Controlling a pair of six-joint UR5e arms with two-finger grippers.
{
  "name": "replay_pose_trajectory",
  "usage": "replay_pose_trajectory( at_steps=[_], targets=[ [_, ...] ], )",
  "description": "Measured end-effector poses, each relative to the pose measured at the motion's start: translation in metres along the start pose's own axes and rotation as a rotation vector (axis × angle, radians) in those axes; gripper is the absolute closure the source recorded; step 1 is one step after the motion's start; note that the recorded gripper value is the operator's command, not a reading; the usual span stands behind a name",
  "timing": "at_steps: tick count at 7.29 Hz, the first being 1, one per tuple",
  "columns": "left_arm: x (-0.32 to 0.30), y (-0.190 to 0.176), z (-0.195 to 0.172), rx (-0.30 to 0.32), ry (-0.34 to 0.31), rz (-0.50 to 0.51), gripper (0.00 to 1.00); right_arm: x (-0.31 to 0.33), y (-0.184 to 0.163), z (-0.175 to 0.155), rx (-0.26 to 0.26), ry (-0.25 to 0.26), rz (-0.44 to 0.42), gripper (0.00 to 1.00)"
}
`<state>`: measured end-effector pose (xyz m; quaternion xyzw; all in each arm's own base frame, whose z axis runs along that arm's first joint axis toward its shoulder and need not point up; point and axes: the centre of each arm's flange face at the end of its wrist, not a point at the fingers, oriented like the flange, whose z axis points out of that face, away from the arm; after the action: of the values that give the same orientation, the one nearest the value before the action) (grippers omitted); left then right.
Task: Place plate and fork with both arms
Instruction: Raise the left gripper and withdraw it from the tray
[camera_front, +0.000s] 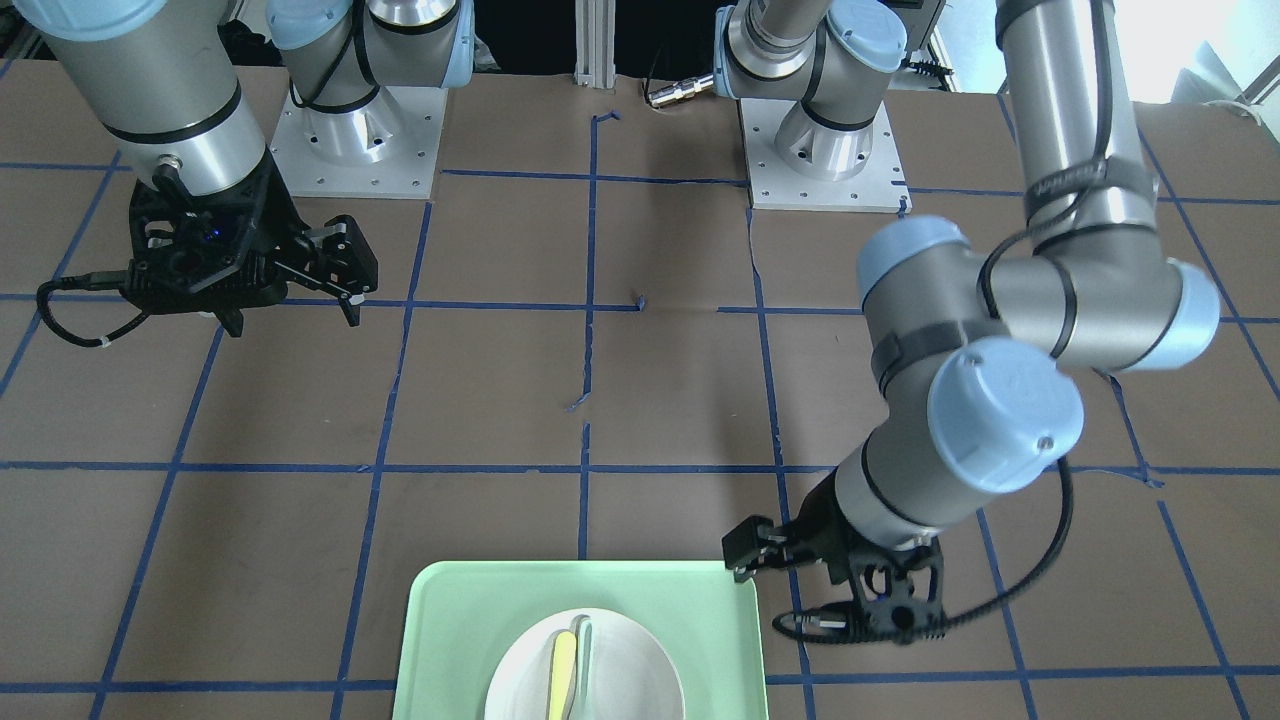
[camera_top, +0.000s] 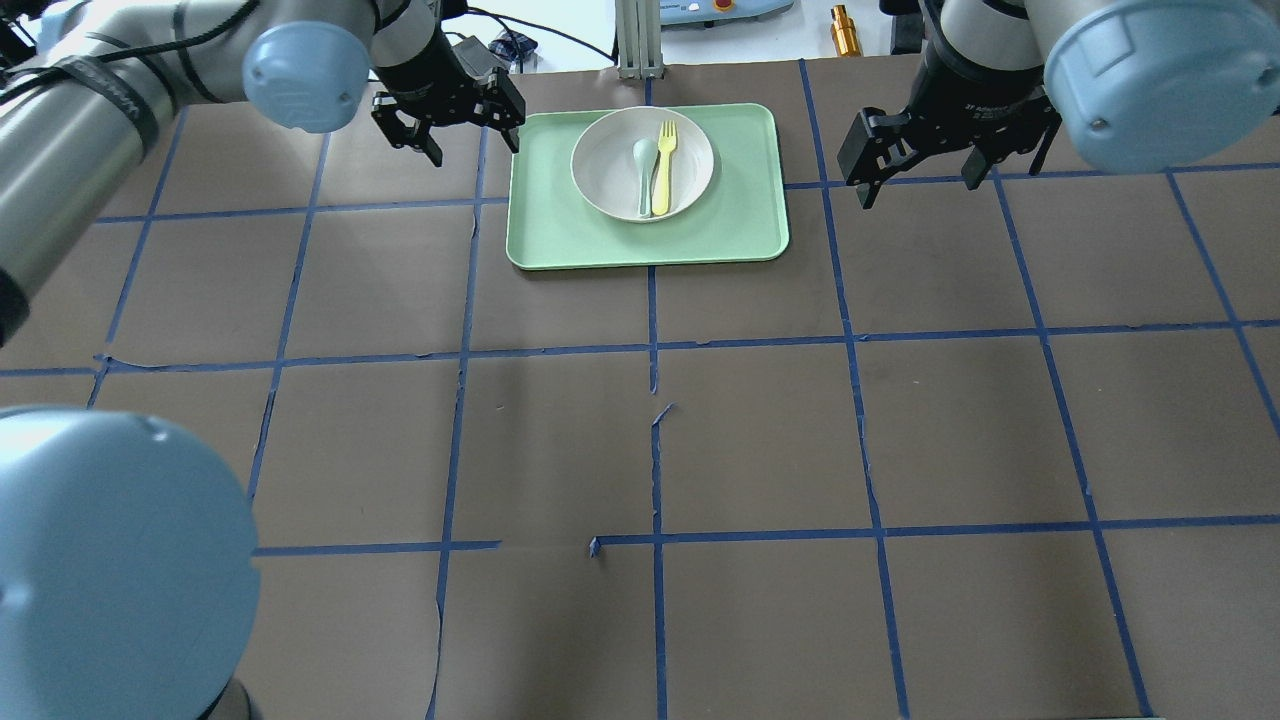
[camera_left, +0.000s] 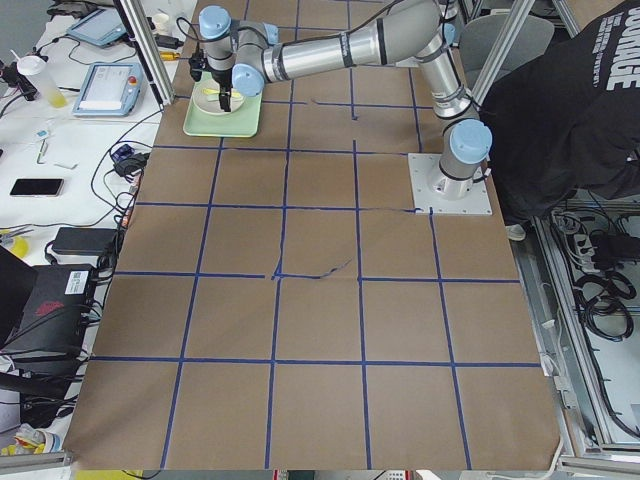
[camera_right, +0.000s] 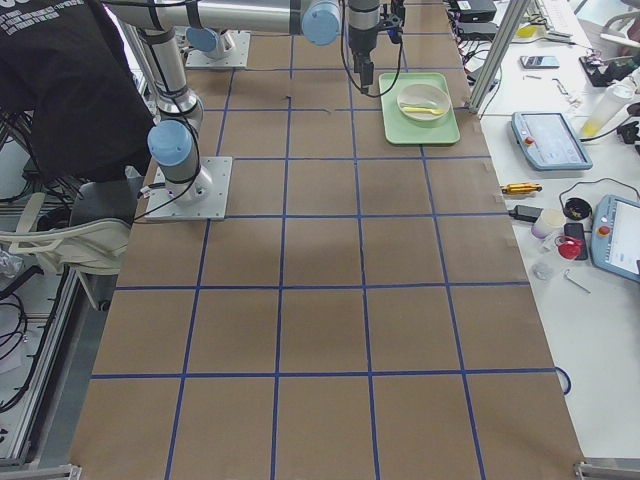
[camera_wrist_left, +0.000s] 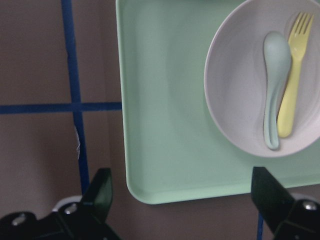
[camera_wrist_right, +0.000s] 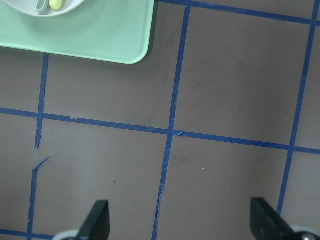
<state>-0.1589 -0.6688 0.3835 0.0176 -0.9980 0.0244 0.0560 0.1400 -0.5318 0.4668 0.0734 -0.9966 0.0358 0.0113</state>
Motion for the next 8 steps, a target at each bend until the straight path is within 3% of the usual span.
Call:
replay_pose_trajectory(
  at_steps=[2,4,6,8],
  targets=[
    [0.002,0.072,-0.071,-0.007,-0.047,-0.054,0.0,0.0,0.0,0.0,0.0,0.0,0.0,0.0],
    [0.002,0.143,-0.097,0.007,-0.065,-0.115,0.0,0.0,0.0,0.0,0.0,0.0,0.0,0.0],
    [0.004,0.172,-0.107,0.024,-0.096,-0.147,0.0,0.0,0.0,0.0,-0.001,0.0,0.0,0.0],
    [0.007,0.177,-0.106,0.022,-0.103,-0.146,0.0,0.0,0.0,0.0,-0.001,0.0,0.0,0.0]
  ],
)
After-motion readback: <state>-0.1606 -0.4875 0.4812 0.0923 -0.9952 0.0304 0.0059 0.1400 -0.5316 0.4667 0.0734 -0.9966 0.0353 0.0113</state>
